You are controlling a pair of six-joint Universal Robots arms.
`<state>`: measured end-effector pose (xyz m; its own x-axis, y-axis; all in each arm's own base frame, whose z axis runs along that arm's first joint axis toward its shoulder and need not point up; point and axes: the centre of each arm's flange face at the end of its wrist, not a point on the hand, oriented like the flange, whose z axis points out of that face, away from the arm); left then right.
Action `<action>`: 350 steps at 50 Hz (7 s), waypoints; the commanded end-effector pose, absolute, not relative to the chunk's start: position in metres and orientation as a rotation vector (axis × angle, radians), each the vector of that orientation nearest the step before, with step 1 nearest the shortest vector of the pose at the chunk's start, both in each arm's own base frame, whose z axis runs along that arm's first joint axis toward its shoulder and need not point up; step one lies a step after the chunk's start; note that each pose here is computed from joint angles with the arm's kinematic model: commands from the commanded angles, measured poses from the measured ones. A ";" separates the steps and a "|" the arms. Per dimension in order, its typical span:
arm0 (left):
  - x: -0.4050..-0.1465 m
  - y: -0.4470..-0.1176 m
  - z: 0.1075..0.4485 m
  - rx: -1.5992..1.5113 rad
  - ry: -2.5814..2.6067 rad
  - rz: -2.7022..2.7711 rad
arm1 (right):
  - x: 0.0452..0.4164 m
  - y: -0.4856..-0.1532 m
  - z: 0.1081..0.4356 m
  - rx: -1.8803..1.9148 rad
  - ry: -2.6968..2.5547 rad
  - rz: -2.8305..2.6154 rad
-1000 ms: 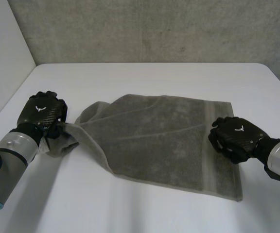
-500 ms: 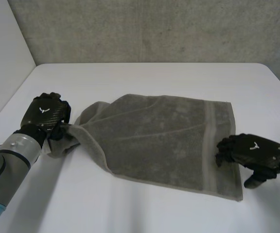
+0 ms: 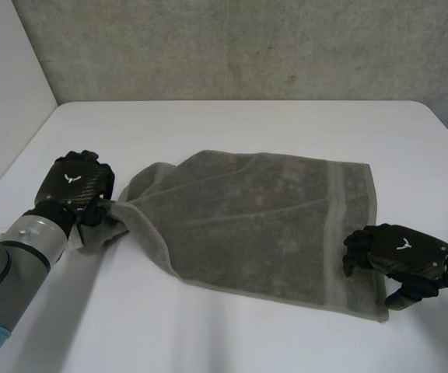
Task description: Fold the towel.
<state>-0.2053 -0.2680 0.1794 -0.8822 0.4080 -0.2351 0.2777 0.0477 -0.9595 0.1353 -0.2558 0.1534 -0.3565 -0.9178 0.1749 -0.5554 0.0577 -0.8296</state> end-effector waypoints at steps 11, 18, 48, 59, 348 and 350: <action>-0.205 -0.268 0.179 -0.723 -2.199 1.972 | 0.136 -0.255 0.141 -1.476 1.942 -1.231; -0.205 -0.268 0.179 -0.723 -2.200 1.970 | 0.138 -0.253 0.134 -1.473 1.935 -1.221; -0.206 -0.267 0.178 -0.728 -2.198 1.966 | 0.139 -0.254 0.121 -1.471 1.933 -1.207; -0.206 -0.267 0.179 -0.722 -2.196 1.969 | 0.148 -0.261 0.146 -1.399 1.945 -1.245; -0.177 -0.304 0.193 -0.362 -2.156 1.895 | 0.201 -0.291 0.139 -0.497 2.481 -1.603; -0.177 -0.304 0.193 -0.364 -2.156 1.895 | 0.196 -0.293 0.141 -0.478 2.488 -1.612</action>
